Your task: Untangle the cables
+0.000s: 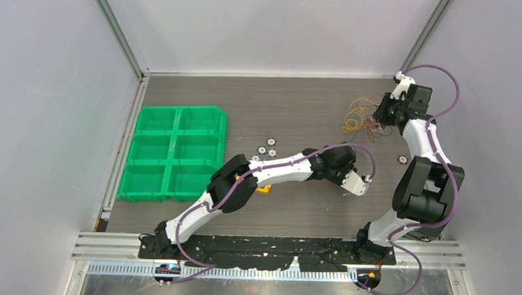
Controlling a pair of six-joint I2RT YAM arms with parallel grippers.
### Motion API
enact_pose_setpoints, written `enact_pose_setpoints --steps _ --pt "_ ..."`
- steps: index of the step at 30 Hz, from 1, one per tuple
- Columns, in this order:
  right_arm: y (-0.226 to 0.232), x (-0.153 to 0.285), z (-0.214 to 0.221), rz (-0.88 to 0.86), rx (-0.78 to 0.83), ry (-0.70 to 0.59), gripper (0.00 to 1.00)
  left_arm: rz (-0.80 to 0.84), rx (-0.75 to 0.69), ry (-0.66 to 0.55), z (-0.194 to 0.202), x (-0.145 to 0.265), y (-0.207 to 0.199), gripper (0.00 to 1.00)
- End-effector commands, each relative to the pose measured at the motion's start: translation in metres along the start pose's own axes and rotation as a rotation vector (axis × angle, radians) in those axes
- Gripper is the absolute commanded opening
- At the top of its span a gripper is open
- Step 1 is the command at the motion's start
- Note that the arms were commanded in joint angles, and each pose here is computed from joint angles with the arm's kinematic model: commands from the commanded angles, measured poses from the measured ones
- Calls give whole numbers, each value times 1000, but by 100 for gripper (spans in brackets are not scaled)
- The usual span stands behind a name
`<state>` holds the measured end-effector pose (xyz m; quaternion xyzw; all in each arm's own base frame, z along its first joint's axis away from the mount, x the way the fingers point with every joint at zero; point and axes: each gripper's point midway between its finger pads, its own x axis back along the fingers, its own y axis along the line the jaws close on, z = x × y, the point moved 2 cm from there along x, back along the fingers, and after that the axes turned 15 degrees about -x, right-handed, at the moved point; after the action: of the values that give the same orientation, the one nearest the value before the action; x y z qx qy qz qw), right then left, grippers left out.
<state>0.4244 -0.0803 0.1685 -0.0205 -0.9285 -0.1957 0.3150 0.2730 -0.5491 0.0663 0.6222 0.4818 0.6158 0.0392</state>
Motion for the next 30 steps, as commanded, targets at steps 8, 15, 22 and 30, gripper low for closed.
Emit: enact_pose_setpoints --steps 8,15,22,30 --pt "18 11 -13 -120 29 -20 5 -49 185 -66 16 119 5 0" --pt "47 18 3 -241 9 38 5 -129 584 -239 34 252 32 0" --pt "85 28 25 -395 37 117 5 -317 975 -181 131 362 29 0" --pt "132 35 42 -511 127 164 5 -593 1291 113 269 462 -33 0"
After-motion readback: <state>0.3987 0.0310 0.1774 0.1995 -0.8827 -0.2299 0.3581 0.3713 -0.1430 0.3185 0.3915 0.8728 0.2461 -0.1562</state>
